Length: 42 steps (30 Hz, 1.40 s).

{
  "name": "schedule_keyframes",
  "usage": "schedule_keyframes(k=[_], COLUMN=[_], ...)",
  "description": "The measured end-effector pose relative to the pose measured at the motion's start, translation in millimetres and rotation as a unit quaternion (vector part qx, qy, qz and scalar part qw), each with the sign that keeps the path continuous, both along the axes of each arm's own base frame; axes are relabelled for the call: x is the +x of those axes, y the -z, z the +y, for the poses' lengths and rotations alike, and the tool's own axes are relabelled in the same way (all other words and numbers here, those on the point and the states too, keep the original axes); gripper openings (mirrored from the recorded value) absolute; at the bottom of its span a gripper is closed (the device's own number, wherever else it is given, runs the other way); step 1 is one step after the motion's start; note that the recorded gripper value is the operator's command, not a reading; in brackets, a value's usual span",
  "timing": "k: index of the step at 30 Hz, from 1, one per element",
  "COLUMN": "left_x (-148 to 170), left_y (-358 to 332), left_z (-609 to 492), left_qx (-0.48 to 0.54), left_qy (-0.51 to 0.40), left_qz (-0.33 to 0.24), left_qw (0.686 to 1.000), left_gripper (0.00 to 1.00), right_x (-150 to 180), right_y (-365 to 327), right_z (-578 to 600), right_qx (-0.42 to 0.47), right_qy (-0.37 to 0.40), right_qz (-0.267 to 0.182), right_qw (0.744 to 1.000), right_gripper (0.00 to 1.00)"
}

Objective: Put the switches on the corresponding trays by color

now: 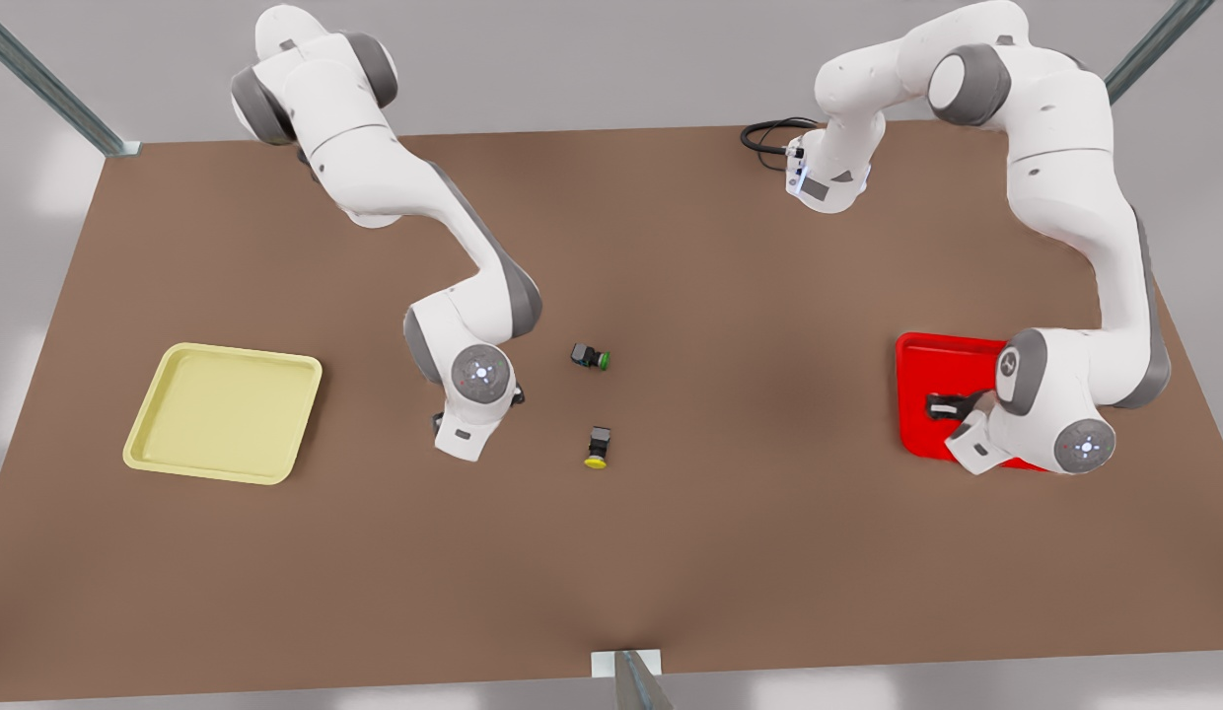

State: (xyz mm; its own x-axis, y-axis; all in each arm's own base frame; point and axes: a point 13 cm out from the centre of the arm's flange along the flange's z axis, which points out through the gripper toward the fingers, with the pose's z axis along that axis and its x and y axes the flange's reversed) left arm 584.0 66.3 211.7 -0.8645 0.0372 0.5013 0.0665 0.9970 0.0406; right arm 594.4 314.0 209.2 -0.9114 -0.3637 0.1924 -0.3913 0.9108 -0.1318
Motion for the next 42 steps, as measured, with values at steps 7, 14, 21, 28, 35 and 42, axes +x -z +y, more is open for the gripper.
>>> schedule_keyframes(k=[7, 14, 21, 28, 35, 42], left_x=[-59, -32, 9, 4, 2, 1], left_y=[25, -36, -251, -259, -259, -259], left_z=[64, 47, -118, -140, -150, -151], left_qx=[-0.003, -0.007, -0.044, -0.057, -0.056, -0.053], left_qy=[-0.008, 0.038, 0.105, 0.095, 0.09, 0.083], left_qz=[0.077, 0.016, -0.192, -0.194, -0.192, -0.191], left_qw=[0.997, 0.999, 0.975, 0.975, 0.976, 0.977], left_gripper=[0.71, 1.0, 1.0, 1.0, 1.0, 1.0], right_x=[26, 37, 29, 23, 9, 10], right_y=[37, 68, 102, 118, 157, 168], right_z=[108, 177, 181, 178, 178, 179], right_qx=[0.083, 0.134, 0.129, 0.122, 0.106, 0.109], right_qy=[0.133, 0.245, 0.323, 0.33, 0.313, 0.304], right_qz=[-0.067, -0.103, -0.097, -0.091, -0.082, -0.084], right_qw=[0.985, 0.955, 0.933, 0.932, 0.94, 0.943], right_gripper=[1.0, 1.0, 1.0, 1.0, 1.0, 1.0])
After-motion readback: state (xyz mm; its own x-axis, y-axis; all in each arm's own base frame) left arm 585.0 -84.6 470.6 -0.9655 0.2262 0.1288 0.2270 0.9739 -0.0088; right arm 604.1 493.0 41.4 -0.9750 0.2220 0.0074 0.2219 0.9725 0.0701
